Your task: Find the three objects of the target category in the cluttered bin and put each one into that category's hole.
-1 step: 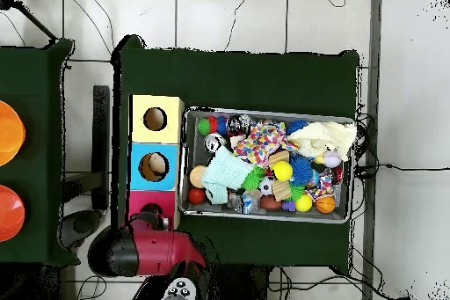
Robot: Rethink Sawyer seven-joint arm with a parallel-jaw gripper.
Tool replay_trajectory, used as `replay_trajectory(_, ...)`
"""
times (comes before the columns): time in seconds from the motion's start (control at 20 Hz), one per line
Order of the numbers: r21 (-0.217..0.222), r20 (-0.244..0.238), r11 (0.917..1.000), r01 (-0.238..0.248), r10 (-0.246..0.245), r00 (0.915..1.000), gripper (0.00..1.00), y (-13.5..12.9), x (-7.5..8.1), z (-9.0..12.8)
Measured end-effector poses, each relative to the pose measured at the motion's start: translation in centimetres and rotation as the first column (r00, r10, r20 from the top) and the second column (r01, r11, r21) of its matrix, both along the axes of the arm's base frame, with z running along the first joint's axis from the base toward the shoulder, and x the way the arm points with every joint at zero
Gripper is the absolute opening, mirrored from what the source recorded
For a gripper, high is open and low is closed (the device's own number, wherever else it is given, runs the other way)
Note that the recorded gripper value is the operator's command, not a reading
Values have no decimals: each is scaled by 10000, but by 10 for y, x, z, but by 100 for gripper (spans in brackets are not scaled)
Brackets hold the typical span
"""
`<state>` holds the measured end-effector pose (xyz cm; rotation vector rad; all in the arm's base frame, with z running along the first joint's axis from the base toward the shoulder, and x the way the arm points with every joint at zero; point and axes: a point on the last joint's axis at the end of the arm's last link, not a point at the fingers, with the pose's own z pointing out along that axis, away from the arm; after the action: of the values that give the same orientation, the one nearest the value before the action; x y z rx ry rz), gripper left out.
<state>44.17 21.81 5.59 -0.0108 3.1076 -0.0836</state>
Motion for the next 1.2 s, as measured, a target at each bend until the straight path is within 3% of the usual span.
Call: replay_trajectory(1.2, 30, 190, 10000, 29, -30, 9998, 100, 7, -1, 1)
